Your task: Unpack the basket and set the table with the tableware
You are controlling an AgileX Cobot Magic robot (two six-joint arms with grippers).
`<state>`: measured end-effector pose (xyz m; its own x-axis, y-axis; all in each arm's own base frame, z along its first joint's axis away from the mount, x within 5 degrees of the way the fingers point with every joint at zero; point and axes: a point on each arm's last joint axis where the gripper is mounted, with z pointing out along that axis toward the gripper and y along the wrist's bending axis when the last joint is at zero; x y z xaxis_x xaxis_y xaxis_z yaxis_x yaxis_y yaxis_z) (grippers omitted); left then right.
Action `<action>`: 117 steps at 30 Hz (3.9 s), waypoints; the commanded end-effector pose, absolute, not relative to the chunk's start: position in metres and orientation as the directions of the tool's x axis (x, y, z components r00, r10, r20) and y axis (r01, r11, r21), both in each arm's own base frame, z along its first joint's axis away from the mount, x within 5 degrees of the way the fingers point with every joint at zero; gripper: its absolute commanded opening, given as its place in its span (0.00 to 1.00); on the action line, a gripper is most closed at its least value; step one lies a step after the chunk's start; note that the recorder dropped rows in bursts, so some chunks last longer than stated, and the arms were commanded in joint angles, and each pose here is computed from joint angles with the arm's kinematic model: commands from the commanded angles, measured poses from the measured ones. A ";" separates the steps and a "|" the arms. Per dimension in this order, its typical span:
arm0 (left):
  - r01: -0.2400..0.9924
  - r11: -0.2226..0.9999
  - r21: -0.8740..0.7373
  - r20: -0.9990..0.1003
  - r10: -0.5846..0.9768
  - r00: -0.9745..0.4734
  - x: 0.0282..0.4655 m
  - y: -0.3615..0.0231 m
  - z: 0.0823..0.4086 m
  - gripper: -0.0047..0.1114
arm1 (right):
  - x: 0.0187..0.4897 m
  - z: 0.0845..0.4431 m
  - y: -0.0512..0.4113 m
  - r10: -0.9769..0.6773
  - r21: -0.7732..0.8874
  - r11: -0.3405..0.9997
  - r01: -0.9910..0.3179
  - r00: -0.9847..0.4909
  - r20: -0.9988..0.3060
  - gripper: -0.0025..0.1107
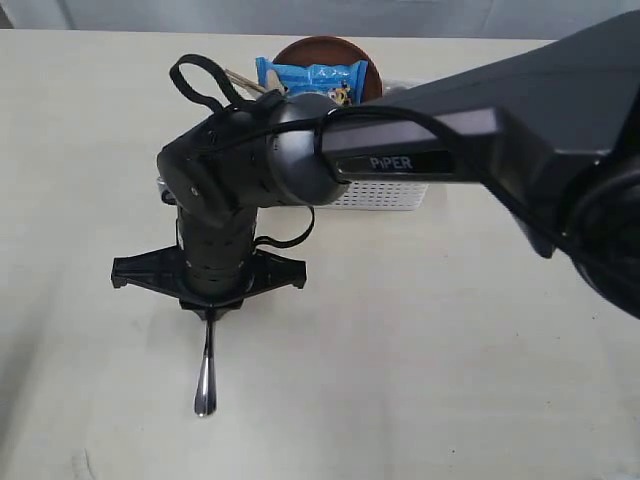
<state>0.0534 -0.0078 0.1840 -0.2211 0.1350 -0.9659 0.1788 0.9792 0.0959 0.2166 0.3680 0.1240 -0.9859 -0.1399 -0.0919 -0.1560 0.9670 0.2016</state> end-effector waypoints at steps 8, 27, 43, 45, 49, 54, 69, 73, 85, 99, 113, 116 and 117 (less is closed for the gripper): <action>0.176 0.980 0.094 -0.968 0.131 -0.214 0.053 -0.008 0.184 0.04 | 0.229 0.119 0.362 -0.118 0.191 0.972 -0.138 -0.986 -0.117 0.02; 0.176 0.980 0.094 -0.968 0.131 -0.214 0.053 -0.008 0.184 0.04 | 0.233 0.124 0.356 -0.147 0.184 0.969 -0.162 -0.985 -0.093 0.37; 0.176 0.980 0.094 -0.968 0.131 -0.214 0.053 -0.008 0.184 0.04 | 0.290 0.255 0.334 -0.413 -0.114 0.908 -0.404 -0.810 -0.415 0.37; 0.176 0.980 0.094 -0.968 0.131 -0.214 0.053 -0.008 0.184 0.04 | 0.298 0.258 0.328 -0.436 -0.191 0.900 -0.392 -0.786 -0.438 0.37; 0.176 0.980 0.094 -0.968 0.131 -0.214 0.053 -0.008 0.184 0.04 | 0.309 0.248 0.323 -0.485 -0.273 0.874 -0.402 -0.762 -0.429 0.37; 0.176 0.980 0.094 -0.968 0.131 -0.214 0.053 -0.008 0.184 0.04 | 0.327 0.229 0.314 -0.494 -0.305 0.866 -0.397 -0.774 -0.397 0.37; 0.176 0.980 0.094 -0.968 0.131 -0.214 0.053 -0.008 0.184 0.04 | 0.359 0.194 0.322 -0.678 -0.418 0.735 -0.533 -0.588 -0.441 0.37; 0.176 0.980 0.094 -0.968 0.131 -0.214 0.053 -0.008 0.184 0.04 | 0.363 0.184 0.322 -0.713 -0.470 0.700 -0.539 -0.563 -0.417 0.37; 0.176 0.980 0.094 -0.968 0.131 -0.214 0.053 -0.008 0.184 0.04 | 0.367 0.166 0.328 -0.743 -0.477 0.669 -0.570 -0.524 -0.416 0.02; 0.176 0.980 0.094 -0.968 0.131 -0.214 0.053 -0.008 0.184 0.04 | 0.359 0.224 0.321 -0.717 -0.476 0.697 -0.537 -0.492 -0.493 0.02; 0.176 0.980 0.094 -0.968 0.131 -0.214 0.053 -0.008 0.184 0.04 | 0.350 0.266 0.313 -0.665 -0.433 0.741 -0.513 -0.478 -0.573 0.02; 0.176 0.980 0.094 -0.968 0.131 -0.214 0.053 -0.008 0.184 0.04 | 0.347 0.283 0.310 -0.649 -0.423 0.752 -0.505 -0.456 -0.610 0.02; 0.176 0.980 0.094 -0.968 0.131 -0.214 0.053 -0.008 0.184 0.04 | 0.346 0.288 0.309 -0.644 -0.421 0.755 -0.503 -0.450 -0.618 0.02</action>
